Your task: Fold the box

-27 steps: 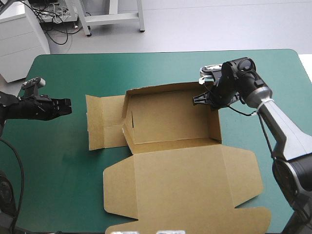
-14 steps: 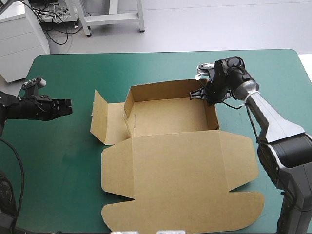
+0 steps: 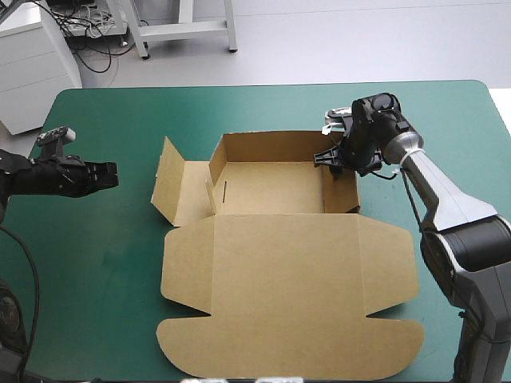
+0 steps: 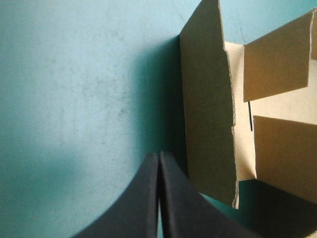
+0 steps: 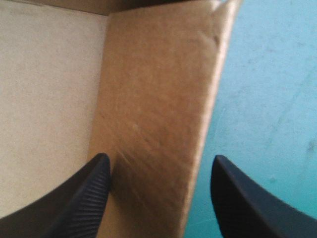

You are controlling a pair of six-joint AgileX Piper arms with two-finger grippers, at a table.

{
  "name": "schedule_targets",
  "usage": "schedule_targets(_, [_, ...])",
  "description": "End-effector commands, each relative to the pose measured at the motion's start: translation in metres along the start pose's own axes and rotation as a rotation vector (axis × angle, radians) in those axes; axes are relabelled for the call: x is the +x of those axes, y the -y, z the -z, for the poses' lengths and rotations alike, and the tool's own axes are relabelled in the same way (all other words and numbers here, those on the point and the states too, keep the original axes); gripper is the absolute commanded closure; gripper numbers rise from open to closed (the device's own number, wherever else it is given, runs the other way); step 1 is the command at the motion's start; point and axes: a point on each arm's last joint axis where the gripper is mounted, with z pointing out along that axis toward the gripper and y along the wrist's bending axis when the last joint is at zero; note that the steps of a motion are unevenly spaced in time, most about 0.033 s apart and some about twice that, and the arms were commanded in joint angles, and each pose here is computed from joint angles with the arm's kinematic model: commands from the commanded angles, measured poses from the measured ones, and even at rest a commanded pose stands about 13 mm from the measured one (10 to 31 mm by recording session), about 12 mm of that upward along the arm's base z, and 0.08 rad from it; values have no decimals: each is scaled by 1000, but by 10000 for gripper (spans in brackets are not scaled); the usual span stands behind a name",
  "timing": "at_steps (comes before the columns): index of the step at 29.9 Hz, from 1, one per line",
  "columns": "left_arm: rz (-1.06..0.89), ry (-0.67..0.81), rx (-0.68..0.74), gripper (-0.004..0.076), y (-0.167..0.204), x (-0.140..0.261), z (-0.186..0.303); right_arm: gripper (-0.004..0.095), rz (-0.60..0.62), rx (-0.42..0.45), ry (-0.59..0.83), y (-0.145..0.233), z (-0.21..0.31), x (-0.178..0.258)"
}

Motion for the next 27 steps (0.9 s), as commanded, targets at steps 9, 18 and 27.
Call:
schedule_targets(9, [-23,60,14,756,11,-6,15,270,-115,-74,211,0,91,-11])
schedule_targets(18, [-23,56,18,756,12,-6,15,270,-147,-188,157,-7,104,18])
schedule_targets(27, [-4,64,41,756,14,-6,15,270,-179,-52,62,4,72,32])
